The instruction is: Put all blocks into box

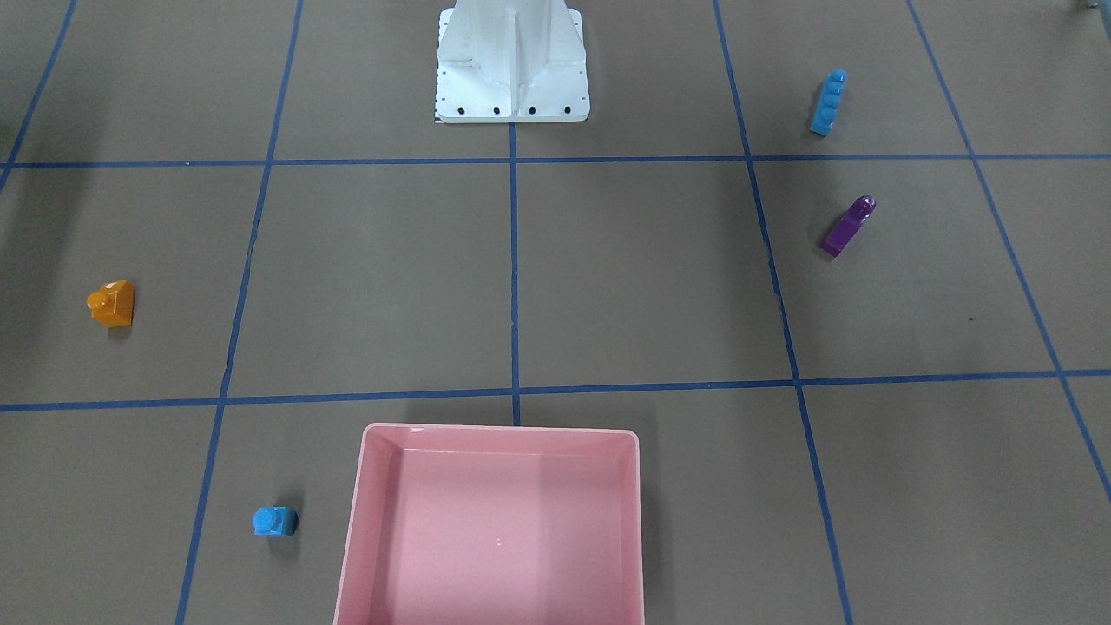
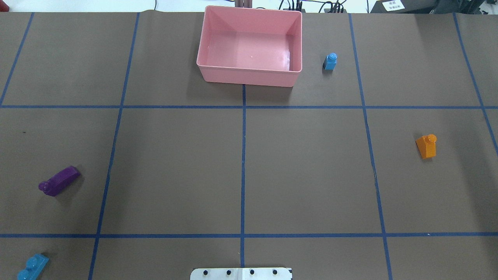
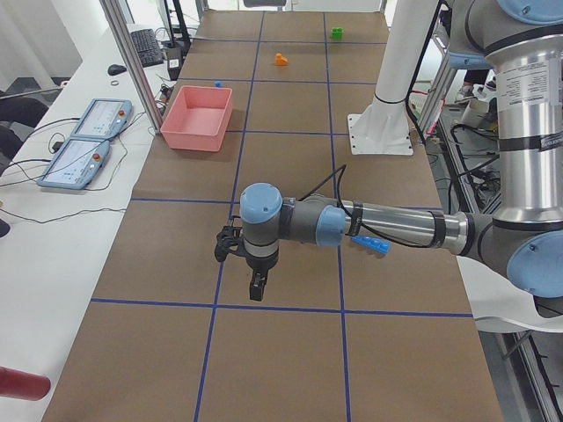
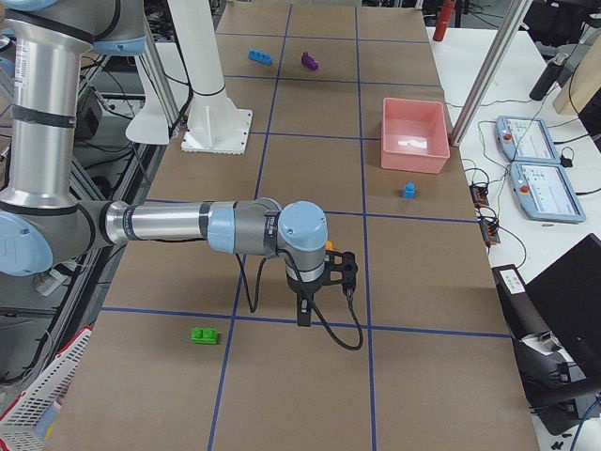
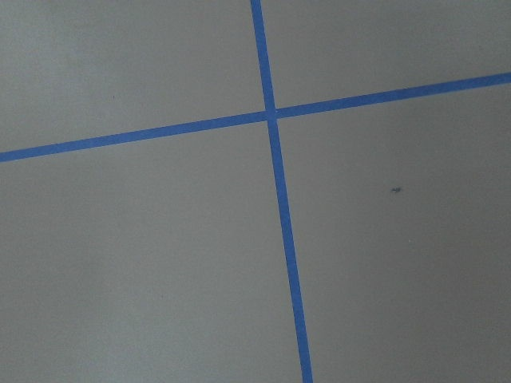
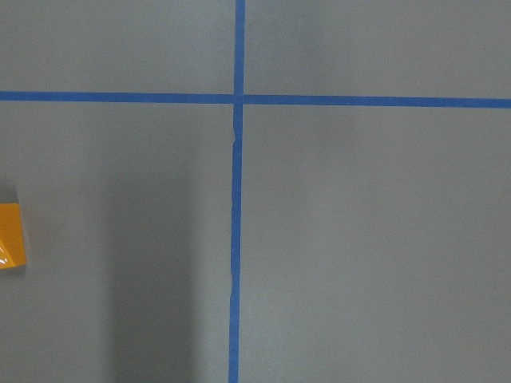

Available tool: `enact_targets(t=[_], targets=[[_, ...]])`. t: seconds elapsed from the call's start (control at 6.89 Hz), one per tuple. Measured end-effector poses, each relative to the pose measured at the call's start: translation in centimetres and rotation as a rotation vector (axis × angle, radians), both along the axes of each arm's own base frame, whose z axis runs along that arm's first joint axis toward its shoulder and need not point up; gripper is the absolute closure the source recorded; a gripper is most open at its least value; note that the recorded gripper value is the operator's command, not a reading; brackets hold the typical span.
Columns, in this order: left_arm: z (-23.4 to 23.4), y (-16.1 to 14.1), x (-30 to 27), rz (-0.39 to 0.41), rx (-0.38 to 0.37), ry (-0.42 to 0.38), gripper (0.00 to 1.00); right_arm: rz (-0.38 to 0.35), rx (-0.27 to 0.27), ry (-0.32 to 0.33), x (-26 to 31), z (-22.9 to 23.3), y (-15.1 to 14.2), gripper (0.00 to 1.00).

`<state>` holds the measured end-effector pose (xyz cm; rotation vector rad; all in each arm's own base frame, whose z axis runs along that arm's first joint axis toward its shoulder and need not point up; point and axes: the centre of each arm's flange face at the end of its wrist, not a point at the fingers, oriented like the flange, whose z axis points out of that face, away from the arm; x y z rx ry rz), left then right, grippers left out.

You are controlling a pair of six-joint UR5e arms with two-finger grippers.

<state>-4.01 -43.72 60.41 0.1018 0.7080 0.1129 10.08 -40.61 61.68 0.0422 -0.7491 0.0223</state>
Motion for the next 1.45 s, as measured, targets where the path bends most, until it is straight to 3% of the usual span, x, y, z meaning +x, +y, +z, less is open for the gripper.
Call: enact_targets(t=[0.44,0.58,0.87,1.45], targets=[[-2.8,-0.2,0.1,-0.005,0.05,0.01,0.0,-0.008,0.045,0.0,-0.2,-1.9,-1.6,0.0],[-5.1,-0.8,0.5,0.001,0.097,0.019,0.0,-0.034,0.087,-0.007,-1.3,-3.5,-2.8,0.0],[-8.7,-2.3,1.7,0.007,0.159,0.035,0.0,-0.155,0.213,-0.036,-7.7,-6.5,-4.9,0.0],[-9.3,-2.4,2.1,0.0,0.159,0.047,0.0,-0.242,0.209,0.007,-21.0,-7.8,-9.6,0.01]])
